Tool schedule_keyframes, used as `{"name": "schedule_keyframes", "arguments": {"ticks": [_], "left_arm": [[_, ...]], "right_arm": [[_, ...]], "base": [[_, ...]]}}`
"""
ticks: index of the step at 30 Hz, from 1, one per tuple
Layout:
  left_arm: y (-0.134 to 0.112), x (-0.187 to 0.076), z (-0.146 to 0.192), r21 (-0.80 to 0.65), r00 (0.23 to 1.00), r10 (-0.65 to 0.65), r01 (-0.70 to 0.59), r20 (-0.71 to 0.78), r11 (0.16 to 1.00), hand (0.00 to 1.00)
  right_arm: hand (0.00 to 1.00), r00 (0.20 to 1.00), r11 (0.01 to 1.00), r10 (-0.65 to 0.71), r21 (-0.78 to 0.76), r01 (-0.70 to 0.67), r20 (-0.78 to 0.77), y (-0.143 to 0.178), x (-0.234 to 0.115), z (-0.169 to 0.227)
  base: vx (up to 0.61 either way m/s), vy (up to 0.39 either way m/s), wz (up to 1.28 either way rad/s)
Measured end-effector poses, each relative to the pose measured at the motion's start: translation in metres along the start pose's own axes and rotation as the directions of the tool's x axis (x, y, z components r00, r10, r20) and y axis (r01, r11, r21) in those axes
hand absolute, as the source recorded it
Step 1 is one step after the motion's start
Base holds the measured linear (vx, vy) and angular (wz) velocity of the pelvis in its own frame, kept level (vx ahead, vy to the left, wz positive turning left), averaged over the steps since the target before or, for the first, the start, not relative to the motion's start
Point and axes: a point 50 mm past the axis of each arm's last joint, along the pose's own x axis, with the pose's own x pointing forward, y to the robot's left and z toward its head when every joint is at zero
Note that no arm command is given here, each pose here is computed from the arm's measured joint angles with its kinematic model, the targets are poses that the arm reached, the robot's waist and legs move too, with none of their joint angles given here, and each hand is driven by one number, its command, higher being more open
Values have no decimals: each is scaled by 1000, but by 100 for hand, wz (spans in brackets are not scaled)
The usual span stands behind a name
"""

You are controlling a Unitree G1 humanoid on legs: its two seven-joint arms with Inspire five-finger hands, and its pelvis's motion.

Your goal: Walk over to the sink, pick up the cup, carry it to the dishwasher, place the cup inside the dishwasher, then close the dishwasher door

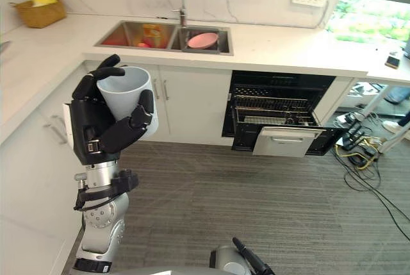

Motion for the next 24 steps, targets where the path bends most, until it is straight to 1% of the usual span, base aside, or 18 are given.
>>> {"name": "schedule_keyframes", "arguments": {"ticks": [1, 3, 4, 5, 7, 10, 14, 16, 18, 21, 24], "left_arm": [[-1, 0, 0, -31, 1000, 1, -1, -6, 1000, 0], [-2, -1, -2, -37, 1000, 1, -1, -6, 999, 0], [-7, -5, -8, -60, 999, 18, -20, -35, 998, 0], [-15, -5, -9, -81, 999, -8, 5, -40, 997, 0], [-27, -6, -8, -114, 998, -43, 38, -37, 993, 0], [-47, -8, -3, -184, 996, -87, 81, -21, 980, 0], [-46, -6, 3, -213, 996, -84, 87, 25, 973, 0], [-40, -4, 3, -217, 996, -85, 91, 34, 972, 0], [-39, -6, 0, -233, 996, -85, 85, 10, 969, 0], [-34, -17, -5, -217, 996, -75, 64, -44, 974, 0], [-28, -27, -10, -190, 993, -67, 48, -94, 981, 0]], "right_arm": [[100, 1000, 1000, -18, 0, 18, -21, -2, -1, -3], [100, 998, 999, -39, 6, 39, -52, -6, -2, -9], [100, 998, 998, -55, 21, 56, -33, -14, -3, 4], [100, 998, 998, -58, -2, 58, -32, -13, -2, 8], [100, 997, 998, -61, -4, 61, -36, -13, -3, 10], [100, 997, 996, -74, -55, 74, -11, -14, -8, 13], [100, 996, 993, -82, -77, 84, 40, -8, -5, 20], [100, 995, 992, -61, -109, 70, 84, 11, 4, 36], [100, 990, 991, -49, -118, 65, 131, 25, 9, 51], [100, 979, 989, -37, -134, 65, 202, 42, 12, 71], [100, 968, 982, -62, -156, 103, 245, 48, 12, 73]], "base": [[749, -25, -31], [653, -47, -38], [592, -56, -26], [562, -67, -23], [464, -91, -9], [484, -81, -29], [440, -18, -65], [443, 120, -94], [328, 201, -107], [308, 272, -142], [317, 401, -136]]}}
